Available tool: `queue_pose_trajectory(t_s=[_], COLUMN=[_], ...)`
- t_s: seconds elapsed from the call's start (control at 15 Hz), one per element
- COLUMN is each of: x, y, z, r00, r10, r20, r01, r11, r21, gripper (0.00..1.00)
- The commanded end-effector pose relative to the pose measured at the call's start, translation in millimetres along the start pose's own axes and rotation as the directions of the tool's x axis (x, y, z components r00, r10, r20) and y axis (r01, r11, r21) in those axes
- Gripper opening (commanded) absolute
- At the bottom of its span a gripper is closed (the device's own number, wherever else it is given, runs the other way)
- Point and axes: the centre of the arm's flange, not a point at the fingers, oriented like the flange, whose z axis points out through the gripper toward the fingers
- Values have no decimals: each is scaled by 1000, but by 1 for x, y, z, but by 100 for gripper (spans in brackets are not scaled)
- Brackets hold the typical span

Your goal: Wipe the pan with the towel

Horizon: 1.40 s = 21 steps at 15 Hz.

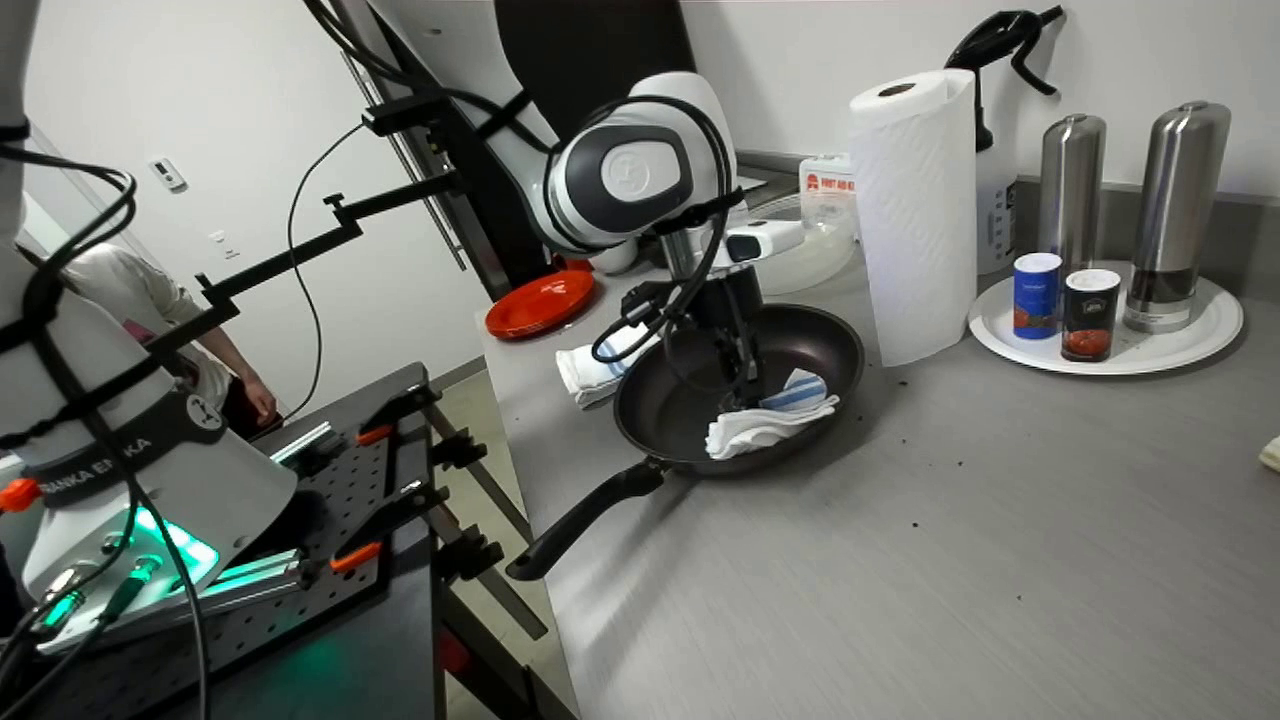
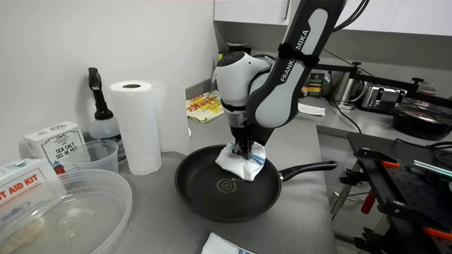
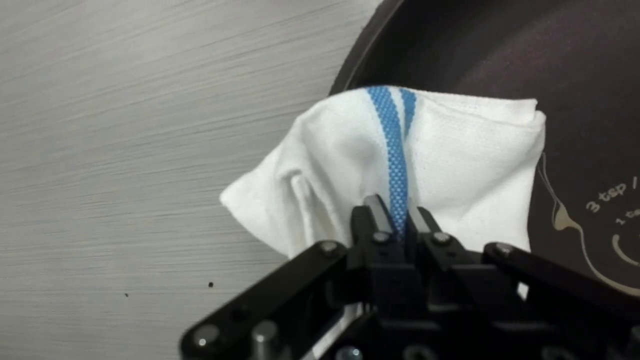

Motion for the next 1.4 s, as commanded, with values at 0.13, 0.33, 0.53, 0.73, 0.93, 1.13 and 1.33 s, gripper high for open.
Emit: queue_pose_trajectory(t_s=[0.13, 0.33, 0.53, 0.73, 0.93, 1.13, 1.33], x=[-5, -9, -14, -21, -27, -30, -34], y=[-17, -32, -50, -66, -80, -94, -106], z=[13, 13, 8, 5, 0, -8, -18], r00=[999, 998, 996, 993, 989, 987, 983], r10=[9, 24, 40, 53, 58, 59, 68], r20=[32, 57, 81, 105, 134, 148, 170], r01=[-9, -28, -50, -70, -87, -97, -121], r11=[1000, 997, 992, 983, 971, 959, 940], r21=[27, 65, 119, 168, 222, 267, 320], gripper=[2, 2, 2, 2, 2, 2, 2])
